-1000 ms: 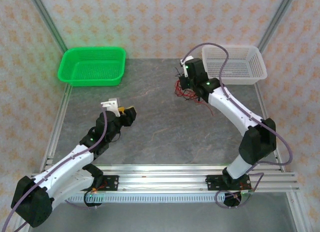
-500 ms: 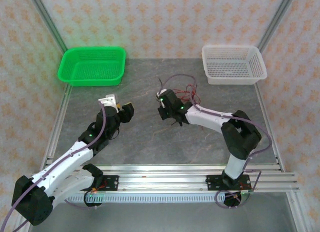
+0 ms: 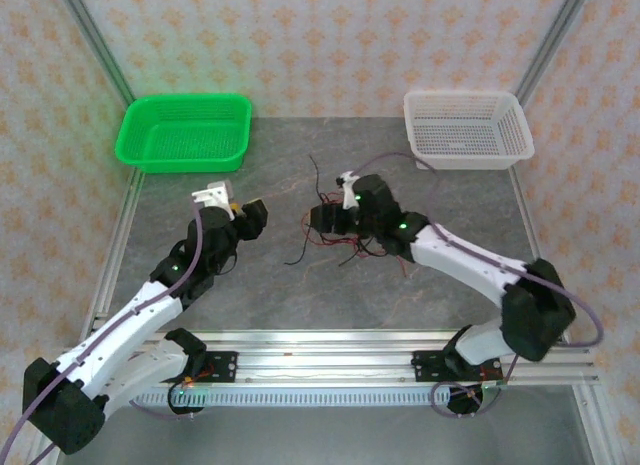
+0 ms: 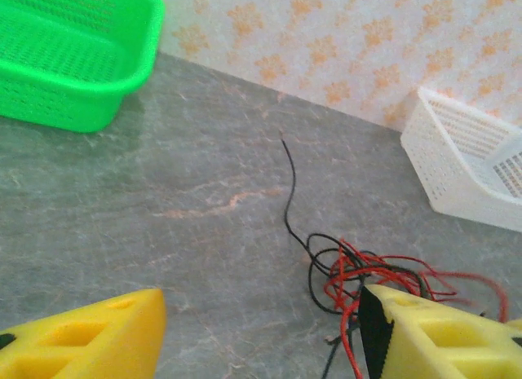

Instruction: Untangle the cables

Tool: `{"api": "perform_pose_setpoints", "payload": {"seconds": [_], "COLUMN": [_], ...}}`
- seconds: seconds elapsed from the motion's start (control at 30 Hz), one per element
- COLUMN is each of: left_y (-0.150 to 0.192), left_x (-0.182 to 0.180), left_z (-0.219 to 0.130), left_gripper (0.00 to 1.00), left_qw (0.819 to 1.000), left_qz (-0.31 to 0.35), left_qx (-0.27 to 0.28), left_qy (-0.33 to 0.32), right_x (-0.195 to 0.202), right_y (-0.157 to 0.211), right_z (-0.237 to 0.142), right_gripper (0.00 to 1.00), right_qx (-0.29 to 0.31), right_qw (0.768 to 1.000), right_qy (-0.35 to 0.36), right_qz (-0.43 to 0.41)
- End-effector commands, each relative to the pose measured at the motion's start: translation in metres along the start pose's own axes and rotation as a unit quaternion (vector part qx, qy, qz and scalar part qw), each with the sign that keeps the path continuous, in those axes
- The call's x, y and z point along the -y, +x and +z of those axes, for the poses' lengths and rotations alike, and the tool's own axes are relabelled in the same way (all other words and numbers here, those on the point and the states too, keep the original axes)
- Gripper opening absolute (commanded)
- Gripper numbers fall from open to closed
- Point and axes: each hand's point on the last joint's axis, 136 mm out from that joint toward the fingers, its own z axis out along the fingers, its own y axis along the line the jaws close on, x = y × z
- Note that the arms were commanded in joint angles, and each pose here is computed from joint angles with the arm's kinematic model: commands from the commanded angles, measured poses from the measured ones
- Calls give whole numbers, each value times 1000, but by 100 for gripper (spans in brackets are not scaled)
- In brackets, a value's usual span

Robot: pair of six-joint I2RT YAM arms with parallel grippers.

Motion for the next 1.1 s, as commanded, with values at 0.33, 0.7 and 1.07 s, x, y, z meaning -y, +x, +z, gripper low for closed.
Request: {"api": "perform_pose_setpoints", "payload": {"seconds": [0.33,0.7,1.07], "left_y": [70,112,138], "left_x": [57,40,30], "left_z": [56,83,108], "left_gripper": [53,45,44], "left_qw": [988,982,977], "left_qz": [-13,29,52], "left_qx": [-126,-180,-206], "left_qy": [84,42,17], "right_x": [46,67,68], "right_y": [-24,-13,-11], "right_z": [-77,-96,-92], "right_gripper": [57,54,54], "right_qx": [80,59,52], "right_qw": [989,986,988], "right_qy": [116,143,137], "right_qz": [41,53,57]}}
